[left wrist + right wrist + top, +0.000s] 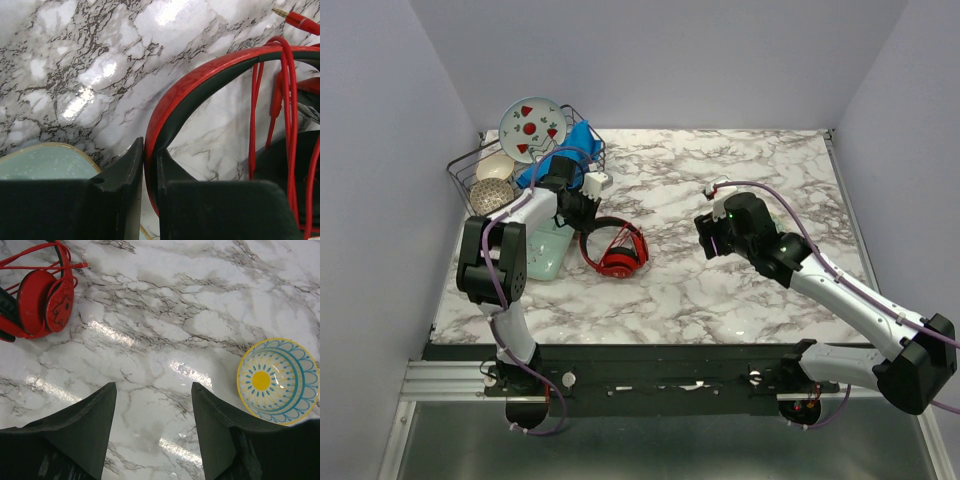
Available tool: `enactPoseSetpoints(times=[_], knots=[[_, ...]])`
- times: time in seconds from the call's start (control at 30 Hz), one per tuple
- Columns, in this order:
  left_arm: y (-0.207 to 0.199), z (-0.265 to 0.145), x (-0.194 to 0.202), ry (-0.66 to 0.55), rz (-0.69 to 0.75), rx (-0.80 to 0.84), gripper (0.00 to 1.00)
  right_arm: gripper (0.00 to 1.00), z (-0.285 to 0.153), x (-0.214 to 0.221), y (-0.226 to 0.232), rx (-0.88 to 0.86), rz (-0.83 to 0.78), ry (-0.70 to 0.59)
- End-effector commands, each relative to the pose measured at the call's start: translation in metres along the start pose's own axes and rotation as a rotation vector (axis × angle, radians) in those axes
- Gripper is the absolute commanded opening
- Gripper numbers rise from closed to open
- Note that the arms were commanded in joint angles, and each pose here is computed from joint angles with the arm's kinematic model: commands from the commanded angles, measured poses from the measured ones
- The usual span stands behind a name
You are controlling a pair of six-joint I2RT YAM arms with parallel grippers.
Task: Wrap the headphones
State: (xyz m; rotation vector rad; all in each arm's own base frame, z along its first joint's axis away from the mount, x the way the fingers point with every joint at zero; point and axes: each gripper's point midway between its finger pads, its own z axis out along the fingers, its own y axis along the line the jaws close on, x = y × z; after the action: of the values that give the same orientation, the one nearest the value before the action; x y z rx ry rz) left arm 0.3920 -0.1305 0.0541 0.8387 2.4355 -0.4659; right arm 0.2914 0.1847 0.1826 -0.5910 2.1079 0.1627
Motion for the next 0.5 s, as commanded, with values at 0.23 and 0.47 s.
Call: enactPoseSetpoints(times=[0.23, 0.47], knots=[[0.000, -0.007, -0.018, -0.066, 0.014, -0.012, 0.52, 0.70, -0.006, 0.001, -0.008, 0.029, -0.001, -0.002], [0.008, -0.046, -0.048, -0.130, 0.000, -0.122, 0.99, 0.72, -0.010, -0.002, -0.013, 0.052, 0.001, -0.017]])
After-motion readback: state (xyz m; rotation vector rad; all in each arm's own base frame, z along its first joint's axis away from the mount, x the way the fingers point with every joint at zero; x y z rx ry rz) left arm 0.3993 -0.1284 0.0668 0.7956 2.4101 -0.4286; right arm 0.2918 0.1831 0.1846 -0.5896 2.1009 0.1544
